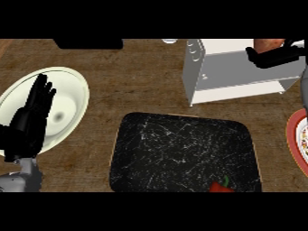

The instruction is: Pick the sweet potato from the tray and place it in the tiered shelf

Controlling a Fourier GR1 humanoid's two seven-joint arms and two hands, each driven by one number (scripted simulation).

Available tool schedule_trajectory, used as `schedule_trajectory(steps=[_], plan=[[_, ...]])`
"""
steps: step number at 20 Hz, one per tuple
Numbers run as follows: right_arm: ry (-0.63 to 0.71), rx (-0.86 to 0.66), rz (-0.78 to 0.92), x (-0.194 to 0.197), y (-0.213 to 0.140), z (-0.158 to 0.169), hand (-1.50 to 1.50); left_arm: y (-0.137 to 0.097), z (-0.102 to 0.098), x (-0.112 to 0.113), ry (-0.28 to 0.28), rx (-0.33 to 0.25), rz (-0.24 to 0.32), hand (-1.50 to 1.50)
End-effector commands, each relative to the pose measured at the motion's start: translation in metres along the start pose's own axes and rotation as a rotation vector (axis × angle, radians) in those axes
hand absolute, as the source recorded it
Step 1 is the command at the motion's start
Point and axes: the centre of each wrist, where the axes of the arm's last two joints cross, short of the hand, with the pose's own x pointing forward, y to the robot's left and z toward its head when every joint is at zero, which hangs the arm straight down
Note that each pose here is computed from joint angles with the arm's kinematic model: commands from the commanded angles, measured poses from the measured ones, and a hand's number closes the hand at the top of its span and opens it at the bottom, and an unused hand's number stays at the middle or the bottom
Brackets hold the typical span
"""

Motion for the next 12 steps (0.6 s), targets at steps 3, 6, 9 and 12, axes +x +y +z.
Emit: schedule_trajectory(steps=[3,6,9,12], plan=[[-0.002,-0.041,-0.104,-0.024,-0.006,-0.015,-1.50,0.011,0.000,0.009,0.003,0.014,-0.016,0.00],[-0.042,-0.072,-0.221,-0.015,-0.016,-0.011,-1.50,-0.008,0.001,-0.011,0.015,0.021,0.000,0.00],[0.001,-0.151,-0.244,0.000,-0.047,-0.014,-1.50,-0.004,0.005,0.007,0.004,0.003,-0.002,0.00],[0.055,-0.236,-0.259,0.000,-0.074,-0.013,-1.50,0.002,0.012,-0.013,0.007,0.017,-0.010,0.00]])
